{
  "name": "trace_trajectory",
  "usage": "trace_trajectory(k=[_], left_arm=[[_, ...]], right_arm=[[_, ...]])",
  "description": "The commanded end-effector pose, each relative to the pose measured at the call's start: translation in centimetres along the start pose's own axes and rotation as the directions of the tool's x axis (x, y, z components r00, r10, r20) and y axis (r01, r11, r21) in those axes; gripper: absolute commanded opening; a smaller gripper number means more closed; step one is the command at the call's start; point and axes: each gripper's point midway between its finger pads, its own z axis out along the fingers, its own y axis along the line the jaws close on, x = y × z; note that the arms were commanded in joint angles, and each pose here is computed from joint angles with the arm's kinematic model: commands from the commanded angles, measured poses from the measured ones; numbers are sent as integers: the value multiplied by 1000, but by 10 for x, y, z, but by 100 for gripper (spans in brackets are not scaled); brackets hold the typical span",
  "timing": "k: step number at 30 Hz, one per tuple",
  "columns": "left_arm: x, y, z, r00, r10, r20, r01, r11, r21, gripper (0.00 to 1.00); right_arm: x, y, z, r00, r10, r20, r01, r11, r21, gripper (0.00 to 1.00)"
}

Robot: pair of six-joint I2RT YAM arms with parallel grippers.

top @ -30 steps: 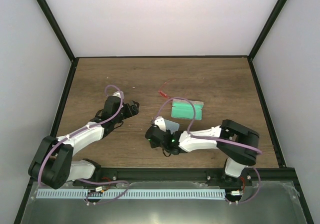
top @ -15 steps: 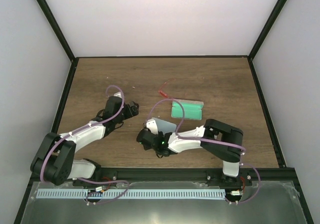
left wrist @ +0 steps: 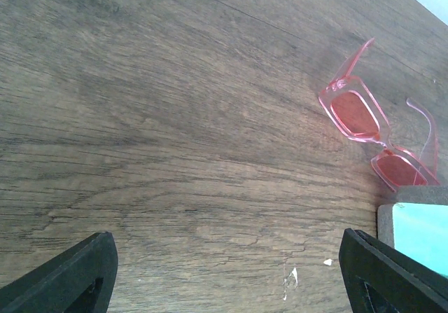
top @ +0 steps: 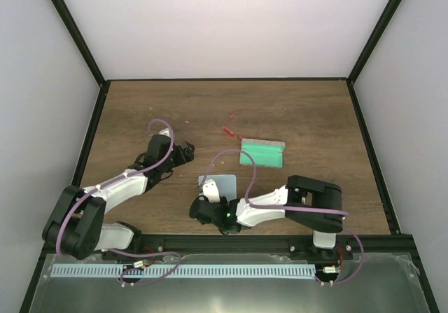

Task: Organize the sunglasses
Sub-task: Adjust the glasses cleaning cloth at the center of the board.

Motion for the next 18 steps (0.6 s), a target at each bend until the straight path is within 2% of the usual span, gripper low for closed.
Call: trace_trajectory(k=[1, 10, 15, 18], left_arm=[[-10, -5, -3, 1000, 10, 30, -10, 1000, 11, 89], [-8, -8, -4, 1000, 25, 13, -25, 999, 27, 92], [-2, -13, -2, 999, 38, -20, -37, 998, 48, 94], [7, -14, -2, 998, 43, -49, -40, 998, 57, 94]], right_arm=[[19, -22, -7, 998, -40, -54, 43, 997, 66, 16], [-53, -7, -45, 996, -26, 82, 28, 999, -21, 28], [-94, -33, -63, 991, 44, 129, -36, 997, -62, 35], [-107, -55, -66, 990, 77, 114, -68, 994, -84, 36]])
